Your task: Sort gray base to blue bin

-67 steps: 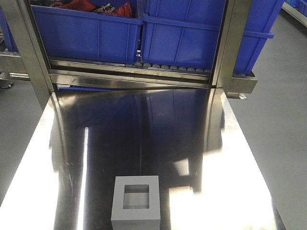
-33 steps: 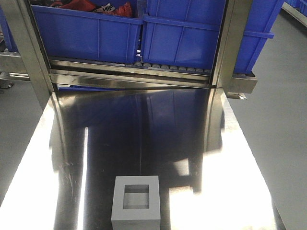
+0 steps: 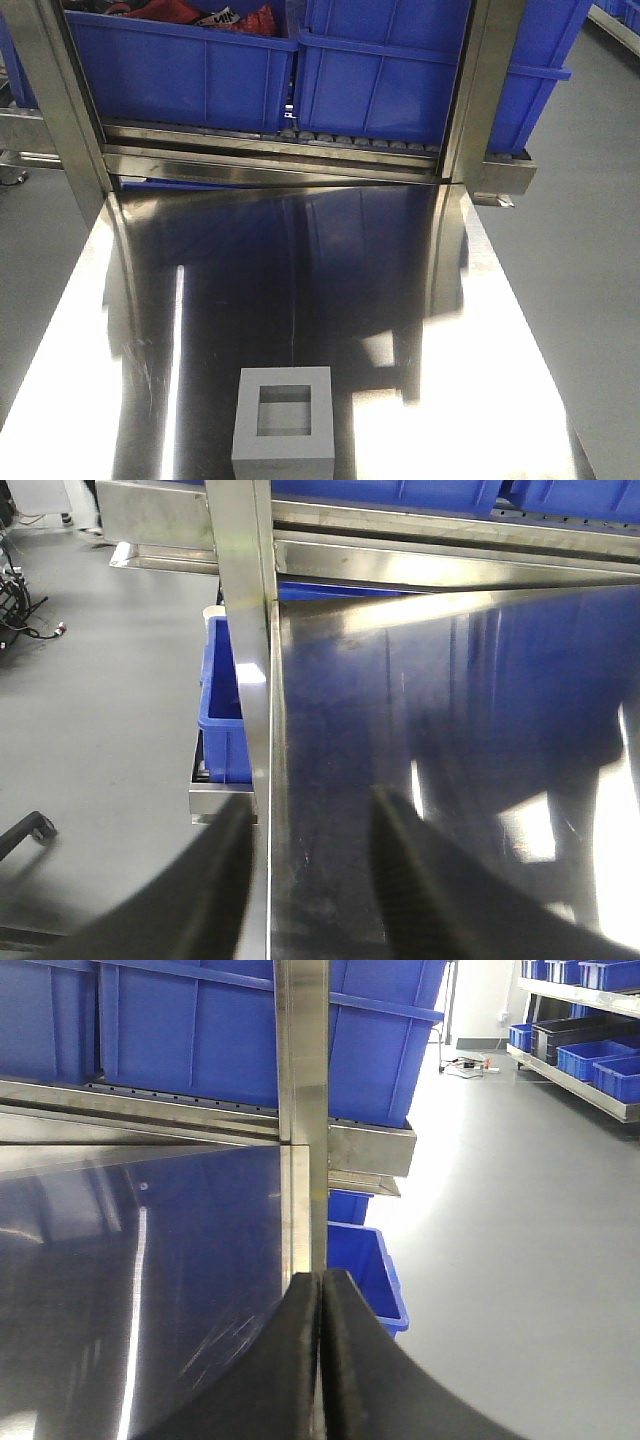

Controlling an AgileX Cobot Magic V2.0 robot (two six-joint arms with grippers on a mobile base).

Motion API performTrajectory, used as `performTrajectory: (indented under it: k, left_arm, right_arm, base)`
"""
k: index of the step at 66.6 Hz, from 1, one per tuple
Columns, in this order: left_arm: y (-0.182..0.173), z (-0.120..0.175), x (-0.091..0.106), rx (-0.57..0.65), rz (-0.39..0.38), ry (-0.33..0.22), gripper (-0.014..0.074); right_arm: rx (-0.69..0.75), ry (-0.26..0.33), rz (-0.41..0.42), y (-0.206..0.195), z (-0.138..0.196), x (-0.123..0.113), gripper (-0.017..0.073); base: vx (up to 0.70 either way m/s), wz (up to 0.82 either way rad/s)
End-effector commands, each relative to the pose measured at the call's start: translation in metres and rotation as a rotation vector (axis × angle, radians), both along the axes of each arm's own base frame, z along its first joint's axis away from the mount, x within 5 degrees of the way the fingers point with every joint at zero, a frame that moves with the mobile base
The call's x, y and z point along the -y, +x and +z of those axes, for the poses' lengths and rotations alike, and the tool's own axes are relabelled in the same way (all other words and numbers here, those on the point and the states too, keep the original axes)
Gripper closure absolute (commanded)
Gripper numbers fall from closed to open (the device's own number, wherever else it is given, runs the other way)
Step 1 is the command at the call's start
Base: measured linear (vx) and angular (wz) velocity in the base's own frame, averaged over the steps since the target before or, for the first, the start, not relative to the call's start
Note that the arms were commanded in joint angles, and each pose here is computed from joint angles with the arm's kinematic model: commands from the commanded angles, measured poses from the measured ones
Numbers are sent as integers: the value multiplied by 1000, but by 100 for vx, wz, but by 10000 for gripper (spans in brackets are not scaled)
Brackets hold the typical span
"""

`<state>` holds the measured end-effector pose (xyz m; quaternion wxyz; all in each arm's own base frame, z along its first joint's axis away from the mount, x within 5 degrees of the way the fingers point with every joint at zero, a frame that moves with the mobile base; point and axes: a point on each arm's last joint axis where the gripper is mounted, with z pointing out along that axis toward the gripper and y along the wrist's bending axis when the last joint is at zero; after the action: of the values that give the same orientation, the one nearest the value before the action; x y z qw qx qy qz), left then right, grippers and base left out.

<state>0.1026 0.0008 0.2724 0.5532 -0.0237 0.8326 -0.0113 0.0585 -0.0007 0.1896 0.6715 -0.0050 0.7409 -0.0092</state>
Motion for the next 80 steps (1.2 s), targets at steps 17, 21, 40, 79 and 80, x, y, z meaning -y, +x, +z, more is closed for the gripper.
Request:
performTrajectory:
  k: [17, 21, 40, 79, 80]
  left_arm:
    - [5, 19, 1, 98, -7, -16, 153]
    - [5, 24, 2, 88, -8, -44, 153]
    - [22, 68, 23, -62, -201, -161, 153]
    - [65, 80, 61, -251, -582, -308, 164]
    - [66, 78, 63, -262, -591, -312, 164]
  right_arm:
    - [52, -13, 7, 2, 1, -1, 568]
    - [52, -13, 7, 2, 1, -1, 568]
    - [52, -13, 7, 2, 1, -1, 568]
    - [52, -13, 7, 2, 1, -1, 568]
    - [52, -13, 7, 2, 1, -1, 568]
  base:
    - [0, 0]
    - [0, 0]
    - [0, 0]
    - [0, 0]
    - [0, 0]
